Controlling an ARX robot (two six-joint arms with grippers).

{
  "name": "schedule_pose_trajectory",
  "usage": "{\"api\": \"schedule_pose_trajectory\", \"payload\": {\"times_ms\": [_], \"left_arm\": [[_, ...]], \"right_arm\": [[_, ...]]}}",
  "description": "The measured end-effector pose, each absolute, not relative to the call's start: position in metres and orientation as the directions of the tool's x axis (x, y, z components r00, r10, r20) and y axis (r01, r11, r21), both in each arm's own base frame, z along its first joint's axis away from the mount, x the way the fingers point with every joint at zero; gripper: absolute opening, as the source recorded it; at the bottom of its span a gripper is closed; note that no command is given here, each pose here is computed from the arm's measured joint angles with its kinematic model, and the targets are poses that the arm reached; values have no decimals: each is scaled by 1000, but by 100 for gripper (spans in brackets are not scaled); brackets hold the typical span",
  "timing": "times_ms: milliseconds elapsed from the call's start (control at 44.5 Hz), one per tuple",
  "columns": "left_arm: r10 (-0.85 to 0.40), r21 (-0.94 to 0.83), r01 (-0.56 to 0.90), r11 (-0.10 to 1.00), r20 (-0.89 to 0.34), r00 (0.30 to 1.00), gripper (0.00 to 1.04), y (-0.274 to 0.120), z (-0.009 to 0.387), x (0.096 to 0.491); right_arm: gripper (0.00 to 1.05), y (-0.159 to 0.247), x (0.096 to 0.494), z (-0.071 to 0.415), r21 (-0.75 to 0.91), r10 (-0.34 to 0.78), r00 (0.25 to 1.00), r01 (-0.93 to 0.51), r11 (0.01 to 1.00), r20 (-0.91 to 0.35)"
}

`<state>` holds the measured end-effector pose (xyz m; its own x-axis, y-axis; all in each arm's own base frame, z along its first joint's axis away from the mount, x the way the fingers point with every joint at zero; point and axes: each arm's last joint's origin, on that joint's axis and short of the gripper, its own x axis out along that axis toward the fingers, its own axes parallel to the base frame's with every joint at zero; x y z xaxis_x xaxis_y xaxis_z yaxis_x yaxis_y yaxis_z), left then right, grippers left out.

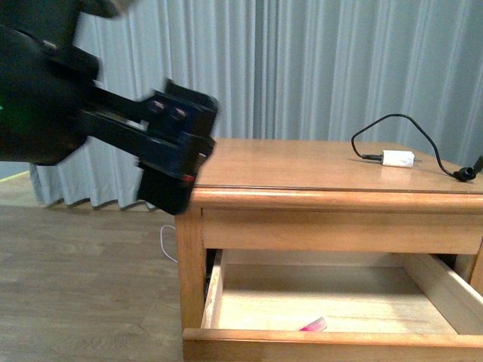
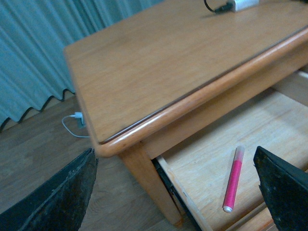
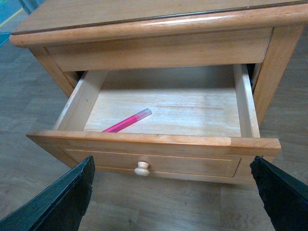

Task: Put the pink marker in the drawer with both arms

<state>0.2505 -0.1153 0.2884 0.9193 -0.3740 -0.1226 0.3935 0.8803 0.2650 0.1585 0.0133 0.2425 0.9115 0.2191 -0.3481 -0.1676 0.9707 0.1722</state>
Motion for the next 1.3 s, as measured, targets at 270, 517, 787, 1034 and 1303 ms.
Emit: {"api": "schedule_pose_trajectory", "payload": {"times_ms": [270,517,787,1034,1303], "left_arm": [[-247,81,257,963,-110,963,99,-59,274,169],[-106,-121,87,989,-162,981,99,-27,235,123],[-21,-75,19,997,-26,999,80,-22,227,121],[-8,-16,8,1000,-7,1000,32,-12,202,114],[-3,-7,3,1000,-1,1000,4,0,186,109]], "right_arm": [[96,13,158,242,172,219,912,-168,971,-348],[96,13,158,242,172,219,912,-168,971,-348],[96,13,158,242,172,219,912,-168,971,-348],[96,13,158,242,172,219,912,-168,971,-348],[96,13,158,242,172,220,911,-168,971,-348]]}}
